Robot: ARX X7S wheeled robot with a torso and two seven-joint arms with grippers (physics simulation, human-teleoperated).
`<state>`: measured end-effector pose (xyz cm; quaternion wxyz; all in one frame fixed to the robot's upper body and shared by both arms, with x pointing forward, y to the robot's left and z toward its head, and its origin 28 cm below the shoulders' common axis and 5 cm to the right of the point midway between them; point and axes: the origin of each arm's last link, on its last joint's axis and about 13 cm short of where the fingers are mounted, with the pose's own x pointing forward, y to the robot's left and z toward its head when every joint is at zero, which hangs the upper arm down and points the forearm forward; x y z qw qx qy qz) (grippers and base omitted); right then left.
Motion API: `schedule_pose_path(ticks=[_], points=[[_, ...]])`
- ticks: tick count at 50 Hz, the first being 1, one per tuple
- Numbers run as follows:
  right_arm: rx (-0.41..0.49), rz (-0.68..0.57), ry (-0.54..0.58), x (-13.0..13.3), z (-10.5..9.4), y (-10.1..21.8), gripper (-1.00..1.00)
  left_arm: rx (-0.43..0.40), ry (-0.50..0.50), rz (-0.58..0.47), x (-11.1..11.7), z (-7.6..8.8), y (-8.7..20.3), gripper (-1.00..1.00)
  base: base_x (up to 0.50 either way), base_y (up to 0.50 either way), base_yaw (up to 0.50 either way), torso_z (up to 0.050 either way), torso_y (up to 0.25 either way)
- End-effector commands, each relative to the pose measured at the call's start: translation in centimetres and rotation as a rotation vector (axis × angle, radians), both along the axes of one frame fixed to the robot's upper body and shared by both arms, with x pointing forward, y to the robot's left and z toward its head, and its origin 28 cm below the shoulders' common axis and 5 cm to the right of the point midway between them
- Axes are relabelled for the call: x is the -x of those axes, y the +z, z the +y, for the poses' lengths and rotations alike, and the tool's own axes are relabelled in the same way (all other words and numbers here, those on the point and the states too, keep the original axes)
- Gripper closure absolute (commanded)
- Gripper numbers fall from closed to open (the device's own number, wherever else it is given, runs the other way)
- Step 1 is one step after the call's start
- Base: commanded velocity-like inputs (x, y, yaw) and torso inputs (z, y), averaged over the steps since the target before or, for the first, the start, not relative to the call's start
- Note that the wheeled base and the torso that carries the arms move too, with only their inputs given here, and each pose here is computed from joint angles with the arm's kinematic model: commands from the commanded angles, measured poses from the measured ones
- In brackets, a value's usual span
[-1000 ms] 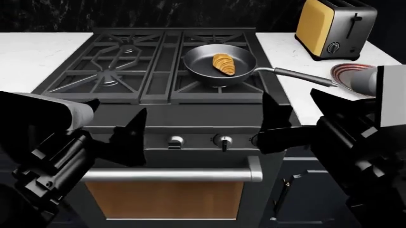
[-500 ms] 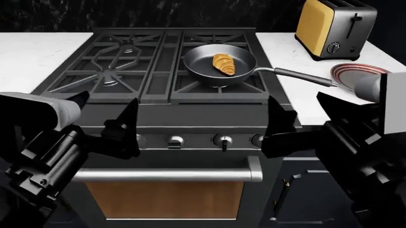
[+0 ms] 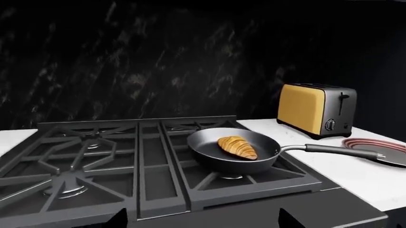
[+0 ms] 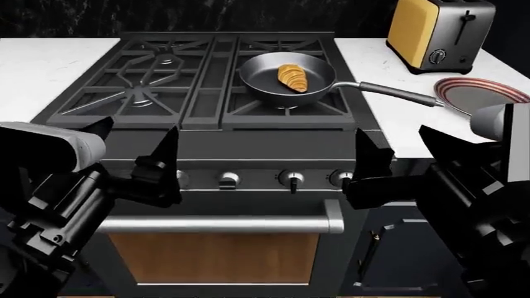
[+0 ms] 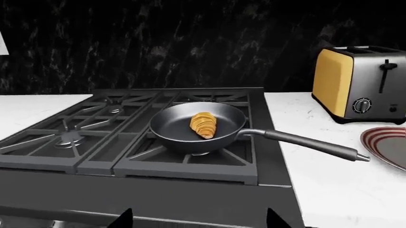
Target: Pick the croissant and place it on the pan. Then turn on the stove to warm the croissant.
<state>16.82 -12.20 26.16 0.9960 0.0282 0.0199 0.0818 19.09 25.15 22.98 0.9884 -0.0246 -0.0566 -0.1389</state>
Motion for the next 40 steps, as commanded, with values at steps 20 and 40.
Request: schedule_pose_path(ticks=[20,40], points=[[-0.028,-0.007,-0.015,0.52,-0.23,-0.48,-1.00,0.005,-0.009,-0.019,0.31,-0.06,0.14,-1.00,0.00,0.00,0.00,-0.050,0.000],[-0.046,-0.002,-0.032,0.88,-0.41,-1.18,-1.00,0.011,0.006,-0.041,0.47,-0.02,0.06,-1.00,0.00,0.00,0.00,-0.050,0.000]])
